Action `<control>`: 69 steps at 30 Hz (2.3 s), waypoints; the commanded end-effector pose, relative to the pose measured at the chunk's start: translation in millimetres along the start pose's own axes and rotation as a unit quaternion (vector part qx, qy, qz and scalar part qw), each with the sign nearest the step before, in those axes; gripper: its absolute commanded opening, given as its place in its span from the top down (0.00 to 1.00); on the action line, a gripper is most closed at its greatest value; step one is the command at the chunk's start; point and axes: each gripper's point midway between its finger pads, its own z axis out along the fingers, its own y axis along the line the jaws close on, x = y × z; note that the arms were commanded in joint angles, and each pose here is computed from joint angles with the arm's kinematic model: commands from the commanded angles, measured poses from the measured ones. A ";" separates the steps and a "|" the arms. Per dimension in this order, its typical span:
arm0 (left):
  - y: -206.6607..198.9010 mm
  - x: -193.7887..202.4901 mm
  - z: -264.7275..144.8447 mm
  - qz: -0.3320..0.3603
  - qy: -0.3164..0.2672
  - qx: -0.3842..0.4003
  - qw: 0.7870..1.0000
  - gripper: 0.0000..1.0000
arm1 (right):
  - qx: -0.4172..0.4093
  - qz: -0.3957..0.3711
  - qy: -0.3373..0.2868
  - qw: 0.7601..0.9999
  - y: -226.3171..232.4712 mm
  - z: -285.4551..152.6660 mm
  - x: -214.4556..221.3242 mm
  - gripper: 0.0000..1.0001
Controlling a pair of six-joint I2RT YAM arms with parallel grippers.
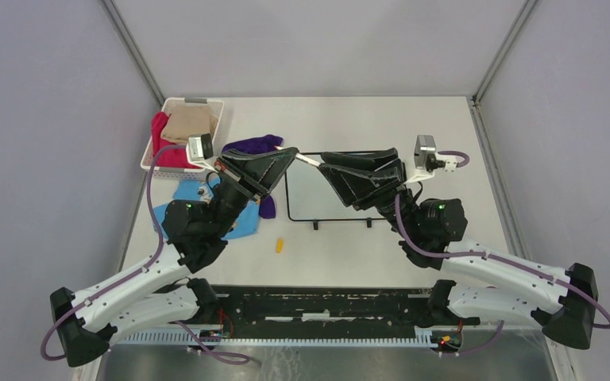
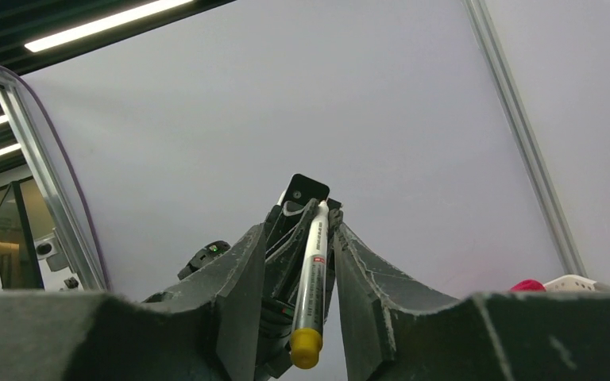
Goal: Write a sentence on the whiteboard
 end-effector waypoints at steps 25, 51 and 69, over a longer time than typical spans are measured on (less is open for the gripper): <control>-42.8 4.5 -6.0 0.042 0.049 0.064 0.996 0.52 | -0.037 -0.057 0.038 0.997 24.4 -3.6 -15.6 1.00; -45.9 36.6 -16.8 0.076 0.149 0.082 0.982 0.53 | -0.052 -0.101 0.080 0.990 33.7 -19.2 -18.7 1.00; -36.5 33.3 -16.5 0.077 0.136 0.062 0.986 0.98 | -0.053 -0.076 0.074 0.993 35.3 -18.8 -17.8 0.80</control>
